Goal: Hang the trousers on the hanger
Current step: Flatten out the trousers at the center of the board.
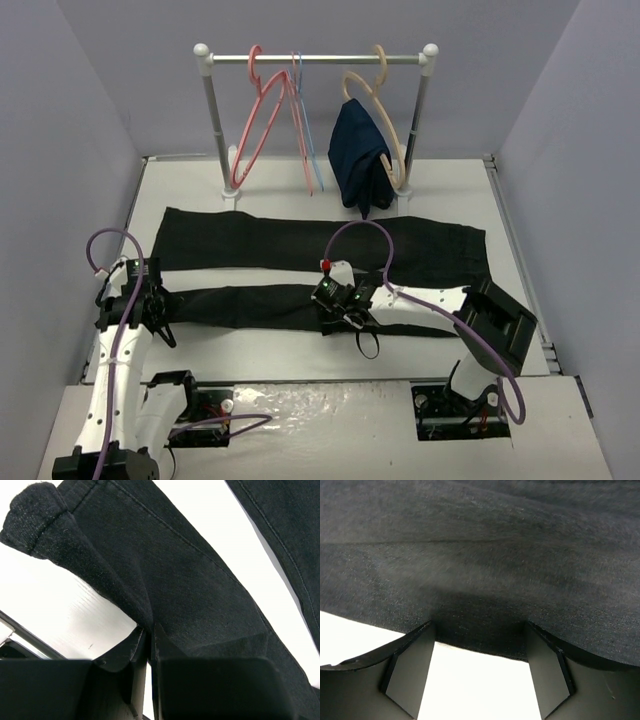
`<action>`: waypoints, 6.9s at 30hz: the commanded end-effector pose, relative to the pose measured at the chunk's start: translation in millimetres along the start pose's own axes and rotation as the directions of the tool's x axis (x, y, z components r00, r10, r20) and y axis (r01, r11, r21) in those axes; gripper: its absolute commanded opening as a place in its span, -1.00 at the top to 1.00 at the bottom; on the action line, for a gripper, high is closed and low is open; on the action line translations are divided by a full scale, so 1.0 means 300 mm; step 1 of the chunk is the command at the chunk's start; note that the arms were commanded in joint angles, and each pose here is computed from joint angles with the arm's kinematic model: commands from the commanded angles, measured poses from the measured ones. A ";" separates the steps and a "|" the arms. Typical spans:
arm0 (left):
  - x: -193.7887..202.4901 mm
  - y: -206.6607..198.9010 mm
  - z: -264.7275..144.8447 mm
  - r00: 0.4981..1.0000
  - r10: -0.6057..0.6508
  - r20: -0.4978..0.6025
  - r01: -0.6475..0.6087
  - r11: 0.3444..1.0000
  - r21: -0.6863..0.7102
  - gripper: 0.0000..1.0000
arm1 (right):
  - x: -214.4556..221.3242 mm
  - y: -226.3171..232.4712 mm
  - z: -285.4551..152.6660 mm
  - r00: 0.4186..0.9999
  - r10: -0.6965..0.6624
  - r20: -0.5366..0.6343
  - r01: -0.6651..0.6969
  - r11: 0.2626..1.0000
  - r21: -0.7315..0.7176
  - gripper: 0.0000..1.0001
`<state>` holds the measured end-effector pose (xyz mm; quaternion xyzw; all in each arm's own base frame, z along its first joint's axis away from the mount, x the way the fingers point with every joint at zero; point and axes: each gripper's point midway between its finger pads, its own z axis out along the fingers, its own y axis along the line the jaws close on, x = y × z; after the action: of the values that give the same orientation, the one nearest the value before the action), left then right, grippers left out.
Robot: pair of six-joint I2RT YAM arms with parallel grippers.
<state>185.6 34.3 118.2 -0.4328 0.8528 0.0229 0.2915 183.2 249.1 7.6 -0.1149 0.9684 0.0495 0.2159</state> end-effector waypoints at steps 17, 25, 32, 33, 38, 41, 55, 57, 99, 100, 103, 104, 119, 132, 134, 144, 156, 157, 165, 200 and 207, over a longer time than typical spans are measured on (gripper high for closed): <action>-0.095 -0.192 -0.037 0.999 0.021 0.029 -0.025 0.989 0.147 0.95 | 0.290 -0.111 -0.190 0.967 0.063 -0.246 -0.050 0.997 0.059 -0.36; -0.407 -0.509 -0.299 0.941 0.124 0.316 -0.254 0.873 0.415 0.95 | 0.225 -0.098 -0.180 0.981 0.064 -0.183 -0.049 0.995 0.084 -0.40; -0.180 -0.309 -0.138 0.954 0.120 0.275 -0.216 0.911 0.351 0.96 | 0.230 -0.120 -0.178 0.983 0.071 -0.167 -0.055 0.994 0.096 -0.44; -0.133 -0.253 -0.083 0.969 0.094 0.227 -0.161 0.942 0.296 0.96 | 0.227 -0.119 -0.179 0.984 0.068 -0.165 -0.052 0.994 0.096 -0.45; -0.012 -0.004 0.039 0.989 -0.049 0.137 0.049 0.999 0.006 0.87 | 0.203 -0.101 -0.185 0.986 0.061 -0.153 -0.049 0.995 0.081 -0.48; -0.035 0.080 0.037 0.980 -0.079 0.182 0.100 0.989 -0.112 0.65 | 0.190 -0.093 -0.188 0.988 0.055 -0.143 -0.045 0.996 0.077 -0.54; -0.273 0.027 -0.073 0.929 -0.148 0.340 0.194 0.975 -0.105 0.02 | -0.040 -0.217 -0.246 0.976 0.216 0.016 -0.217 0.974 0.061 -0.62; -0.238 -0.135 -0.067 0.966 -0.098 0.237 0.075 0.992 0.103 0.12 | -0.076 -0.256 -0.254 0.968 0.246 0.042 -0.248 0.966 0.068 -0.62; 0.002 -0.214 0.192 0.764 0.633 -0.122 -0.644 0.760 -0.088 0.97 | -0.095 -0.308 -0.229 0.970 0.238 0.056 -0.240 0.971 0.021 -0.65; -0.013 -0.206 0.182 0.776 0.622 -0.108 -0.631 0.769 -0.103 1.00 | -0.097 -0.309 -0.230 0.970 0.238 0.057 -0.240 0.971 0.022 -0.65; -0.076 -0.157 0.150 0.820 0.570 -0.056 -0.570 0.800 -0.190 1.00 | -0.107 -0.309 -0.236 0.970 0.236 0.062 -0.238 0.971 0.015 -0.65; -0.100 -0.138 0.134 0.843 0.537 -0.028 -0.530 0.820 -0.215 1.00 | -0.111 -0.309 -0.238 0.969 0.237 0.064 -0.238 0.971 0.011 -0.65; -0.309 0.355 0.158 0.966 -0.209 0.151 0.254 0.871 -0.420 0.41 | -0.148 -0.308 -0.253 0.970 0.229 0.087 -0.230 0.973 -0.005 -0.65; -0.250 -0.098 0.018 0.986 -0.143 0.090 0.136 0.987 0.083 -0.30 | -0.138 -0.283 -0.146 0.967 0.249 0.050 -0.249 0.968 -0.006 -0.65; -0.117 -0.153 0.044 0.996 -0.085 0.031 0.081 0.990 0.116 -0.30 | -0.123 -0.282 -0.111 0.961 0.273 0.036 -0.273 0.962 0.000 -0.65; 0.239 -0.153 0.206 0.993 0.009 -0.115 -0.003 0.999 0.050 -0.30 | 0.090 -0.413 -0.013 0.884 0.462 -0.071 -0.452 0.884 0.118 -0.87; 0.274 0.014 0.198 0.990 -0.073 -0.122 0.059 0.991 -0.117 -0.29 | 0.147 -0.518 -0.088 0.726 0.687 -0.016 -0.681 0.723 0.115 -0.98; 0.269 0.016 0.187 0.990 -0.082 -0.117 0.069 0.992 -0.110 -0.28 | 0.127 -0.526 -0.103 0.733 0.680 0.010 -0.677 0.728 0.106 -0.98; 0.028 -0.212 0.047 0.997 0.048 0.053 -0.056 0.987 0.150 -0.29 | -0.187 -0.574 -0.227 0.810 0.540 0.227 -0.565 0.823 0.060 -0.95; -0.252 -0.039 0.600 0.983 -0.169 -0.064 0.153 0.967 -0.205 -0.22 | -0.094 -0.552 0.109 0.853 0.520 0.048 -0.520 0.839 0.158 -0.97; -0.395 -0.136 0.481 0.976 -0.217 -0.002 0.216 0.975 -0.057 -0.20 | -0.340 -0.603 -0.062 0.845 0.477 0.240 -0.520 0.839 0.163 -0.97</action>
<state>338.2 135.1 29.5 -0.5245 0.8123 0.0247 0.2539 305.7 104.4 15.4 0.1566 0.9469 0.0378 0.2782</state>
